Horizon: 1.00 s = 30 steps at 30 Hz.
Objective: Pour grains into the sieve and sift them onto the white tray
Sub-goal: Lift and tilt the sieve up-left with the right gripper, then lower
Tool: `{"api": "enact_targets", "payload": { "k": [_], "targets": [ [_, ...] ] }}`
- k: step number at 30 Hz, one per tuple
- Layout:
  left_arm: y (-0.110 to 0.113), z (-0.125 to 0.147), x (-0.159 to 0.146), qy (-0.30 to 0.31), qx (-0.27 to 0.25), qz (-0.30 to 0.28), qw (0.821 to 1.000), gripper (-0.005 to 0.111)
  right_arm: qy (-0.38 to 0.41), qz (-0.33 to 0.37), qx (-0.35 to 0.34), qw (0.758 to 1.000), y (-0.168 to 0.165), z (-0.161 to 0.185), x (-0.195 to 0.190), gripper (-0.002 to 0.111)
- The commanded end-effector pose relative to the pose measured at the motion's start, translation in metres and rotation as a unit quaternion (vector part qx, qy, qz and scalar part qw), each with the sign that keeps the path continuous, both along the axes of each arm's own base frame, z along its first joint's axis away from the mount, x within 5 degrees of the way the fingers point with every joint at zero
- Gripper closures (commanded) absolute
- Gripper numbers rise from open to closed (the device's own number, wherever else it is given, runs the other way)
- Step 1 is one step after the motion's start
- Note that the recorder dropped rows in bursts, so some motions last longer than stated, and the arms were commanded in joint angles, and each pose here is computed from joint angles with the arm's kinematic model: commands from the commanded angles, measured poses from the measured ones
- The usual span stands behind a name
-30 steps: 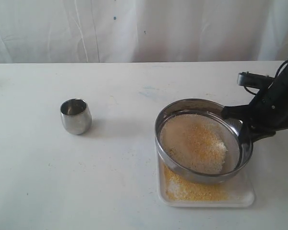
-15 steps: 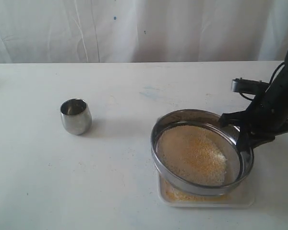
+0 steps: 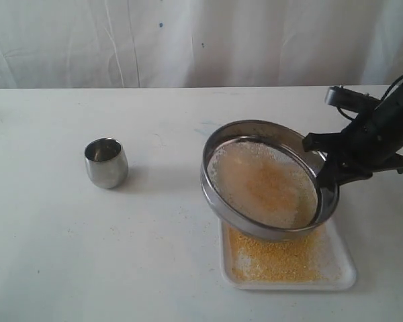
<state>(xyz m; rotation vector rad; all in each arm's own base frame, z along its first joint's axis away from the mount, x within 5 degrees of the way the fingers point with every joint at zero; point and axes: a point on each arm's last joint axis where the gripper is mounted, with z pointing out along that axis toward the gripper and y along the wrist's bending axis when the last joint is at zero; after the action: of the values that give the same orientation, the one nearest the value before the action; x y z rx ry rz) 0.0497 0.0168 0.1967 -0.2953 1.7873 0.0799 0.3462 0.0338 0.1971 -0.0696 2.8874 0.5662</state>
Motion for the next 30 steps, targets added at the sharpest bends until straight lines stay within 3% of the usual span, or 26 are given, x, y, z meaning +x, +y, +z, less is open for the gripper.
{"api": "enact_targets", "payload": {
  "k": [1, 7, 10, 16, 21, 26, 30],
  "targets": [
    [0.0, 0.0, 0.0, -0.004, 0.003, 0.0, 1.0, 0.107, -0.03, 0.002, 0.063, 0.998, -0.009, 0.023, 0.006, 0.108],
    [0.0, 0.0, 0.0, -0.004, 0.003, 0.0, 1.0, 0.107, 0.003, 0.001, 0.08, 0.997, -0.032, 0.024, 0.001, 0.108],
    [0.0, 0.0, 0.0, -0.004, 0.003, 0.0, 1.0, 0.107, 0.037, 0.036, 0.095, 0.994, -0.03, 0.018, -0.004, 0.108],
    [0.0, 0.0, 0.0, -0.004, 0.003, 0.0, 1.0, 0.107, 0.047, 0.009, 0.095, 0.994, -0.032, 0.004, 0.003, 0.108],
    [0.0, 0.0, 0.0, -0.004, 0.003, 0.0, 1.0, 0.107, 0.073, 0.042, 0.109, 0.99, -0.029, 0.003, -0.003, 0.108],
    [0.0, 0.0, 0.0, -0.004, 0.003, 0.0, 1.0, 0.107, 0.022, -0.072, 0.078, 0.994, -0.038, 0.003, 0.016, 0.108],
    [0.0, 0.0, 0.0, -0.004, 0.003, 0.0, 1.0, 0.107, 0.089, 0.004, 0.087, 0.992, -0.024, -0.008, -0.007, 0.108]
  ]
}}
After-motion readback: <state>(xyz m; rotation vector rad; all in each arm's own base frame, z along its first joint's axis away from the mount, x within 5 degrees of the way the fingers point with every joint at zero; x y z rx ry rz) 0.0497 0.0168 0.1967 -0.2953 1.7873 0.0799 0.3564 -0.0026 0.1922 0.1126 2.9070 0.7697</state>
